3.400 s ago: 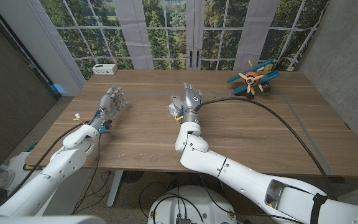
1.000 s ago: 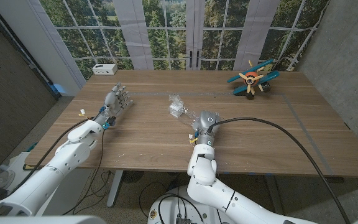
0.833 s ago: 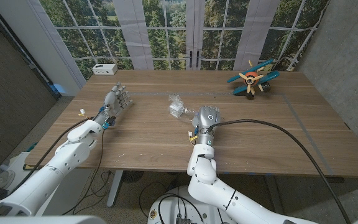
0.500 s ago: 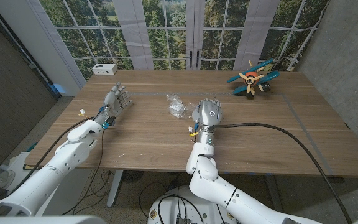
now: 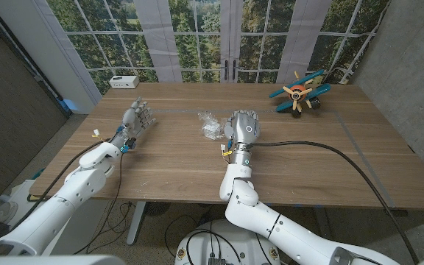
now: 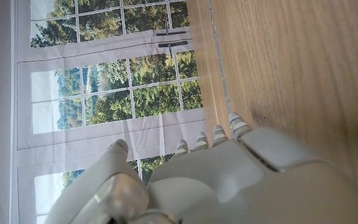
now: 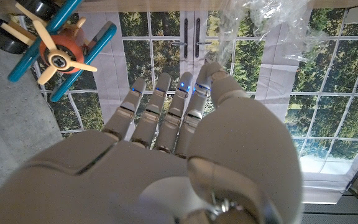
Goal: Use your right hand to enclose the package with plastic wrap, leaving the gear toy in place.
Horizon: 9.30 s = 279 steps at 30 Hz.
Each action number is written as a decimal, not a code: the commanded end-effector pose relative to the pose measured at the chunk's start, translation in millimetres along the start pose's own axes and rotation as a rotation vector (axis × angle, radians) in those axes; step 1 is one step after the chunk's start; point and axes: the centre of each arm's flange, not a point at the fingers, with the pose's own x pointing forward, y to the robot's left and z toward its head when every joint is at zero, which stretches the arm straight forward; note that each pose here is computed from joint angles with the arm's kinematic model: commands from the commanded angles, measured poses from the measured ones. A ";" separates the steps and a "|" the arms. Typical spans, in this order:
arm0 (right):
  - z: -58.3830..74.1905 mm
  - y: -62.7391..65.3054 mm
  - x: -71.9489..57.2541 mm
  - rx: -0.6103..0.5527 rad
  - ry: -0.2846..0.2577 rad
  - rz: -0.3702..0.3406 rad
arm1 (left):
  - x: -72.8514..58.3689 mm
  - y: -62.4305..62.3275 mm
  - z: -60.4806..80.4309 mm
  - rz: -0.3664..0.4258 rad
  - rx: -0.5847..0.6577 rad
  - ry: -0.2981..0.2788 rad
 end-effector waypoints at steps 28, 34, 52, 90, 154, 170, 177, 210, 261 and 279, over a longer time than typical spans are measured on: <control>52.7 40.3 38.2 0.031 -0.164 0.122 | -12.3 3.6 -3.9 0.021 -0.013 -0.012; 56.5 46.2 39.9 0.044 -0.168 0.149 | -15.4 5.3 -3.5 0.030 -0.012 -0.013; 57.2 67.8 35.9 0.056 -0.134 0.268 | -14.4 4.8 -3.1 0.027 -0.013 -0.016; 27.2 67.2 35.4 0.180 -0.172 0.493 | -4.3 2.1 -2.3 0.026 -0.012 -0.011; 21.9 73.5 42.3 0.165 -0.498 0.605 | 2.4 -3.8 0.7 0.020 -0.006 -0.004; 19.5 64.2 50.6 0.241 -0.500 0.570 | 0.0 -7.3 0.0 0.019 -0.006 -0.007; 18.5 59.7 52.0 0.277 -0.491 0.555 | -2.9 -8.4 0.1 0.019 -0.005 -0.010; 2.4 23.3 92.6 0.657 -0.364 0.447 | -6.2 -7.0 -2.5 0.006 -0.020 -0.010; -63.0 -18.4 109.9 0.937 -0.055 0.302 | -8.3 4.1 7.6 -0.003 0.101 -0.150; -91.9 -30.8 94.5 0.872 0.086 0.063 | -11.5 9.5 4.7 -0.032 0.072 -0.133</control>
